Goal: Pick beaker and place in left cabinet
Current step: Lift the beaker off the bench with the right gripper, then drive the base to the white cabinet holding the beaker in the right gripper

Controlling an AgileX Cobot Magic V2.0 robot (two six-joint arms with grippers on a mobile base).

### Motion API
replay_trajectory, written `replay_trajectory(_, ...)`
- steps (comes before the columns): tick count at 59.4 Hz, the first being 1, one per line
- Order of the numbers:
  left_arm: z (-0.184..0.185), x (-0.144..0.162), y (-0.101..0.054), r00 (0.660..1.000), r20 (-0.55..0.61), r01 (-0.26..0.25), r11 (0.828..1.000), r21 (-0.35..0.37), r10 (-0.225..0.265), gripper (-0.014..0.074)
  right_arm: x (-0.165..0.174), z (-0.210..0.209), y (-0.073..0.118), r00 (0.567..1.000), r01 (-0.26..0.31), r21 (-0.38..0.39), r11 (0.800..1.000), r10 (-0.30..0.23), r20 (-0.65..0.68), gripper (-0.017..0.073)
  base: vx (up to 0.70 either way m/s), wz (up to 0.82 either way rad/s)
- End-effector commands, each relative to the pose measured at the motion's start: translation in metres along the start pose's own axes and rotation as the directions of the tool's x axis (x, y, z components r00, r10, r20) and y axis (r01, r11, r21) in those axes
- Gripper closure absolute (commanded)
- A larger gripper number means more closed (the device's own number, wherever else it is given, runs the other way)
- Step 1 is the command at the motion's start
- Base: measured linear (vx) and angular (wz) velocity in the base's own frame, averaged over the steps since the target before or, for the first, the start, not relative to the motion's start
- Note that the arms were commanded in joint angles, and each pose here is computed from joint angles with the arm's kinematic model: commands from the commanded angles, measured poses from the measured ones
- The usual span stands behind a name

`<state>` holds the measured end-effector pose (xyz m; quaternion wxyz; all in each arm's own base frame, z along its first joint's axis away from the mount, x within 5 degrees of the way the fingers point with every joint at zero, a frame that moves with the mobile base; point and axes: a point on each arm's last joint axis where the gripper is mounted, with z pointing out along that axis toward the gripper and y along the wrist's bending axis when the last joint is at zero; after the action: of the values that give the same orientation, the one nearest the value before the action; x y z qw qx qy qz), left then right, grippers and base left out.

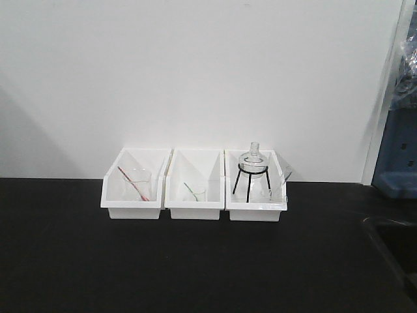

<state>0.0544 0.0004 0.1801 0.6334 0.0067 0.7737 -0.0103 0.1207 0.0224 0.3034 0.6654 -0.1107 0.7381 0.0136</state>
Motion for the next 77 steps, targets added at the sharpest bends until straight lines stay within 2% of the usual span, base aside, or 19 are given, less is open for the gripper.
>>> replay_trajectory(1, -0.002, -0.012, -0.001, 0.995, 0.103, 0.003, 1.000, 0.015, -0.004, 0.0590, -0.010, -0.015, -0.004, 0.997, 0.003, 0.029, 1.000, -0.005, 0.071, 0.0564, 0.00, 0.00)
replay_trajectory(10, -0.002, -0.012, -0.001, 0.995, 0.103, 0.003, 1.000, 0.015, -0.004, 0.0590, -0.014, -0.031, -0.008, 0.992, 0.024, 0.063, 0.998, -0.032, 0.126, 0.0564, 0.00, 0.00)
replay_trajectory(17, -0.002, -0.012, -0.001, 0.995, 0.103, 0.003, 1.000, 0.015, -0.004, 0.0590, -0.015, -0.038, -0.009, 0.989, 0.019, 0.076, 0.997, -0.030, 0.144, 0.0564, 0.00, 0.00)
replay_trajectory(77, -0.002, -0.012, -0.001, 0.995, 0.103, 0.003, 1.000, 0.015, -0.004, 0.0590, -0.016, -0.038, -0.009, 0.989, 0.019, 0.076, 0.997, -0.030, 0.146, 0.0564, -0.01, -0.02)
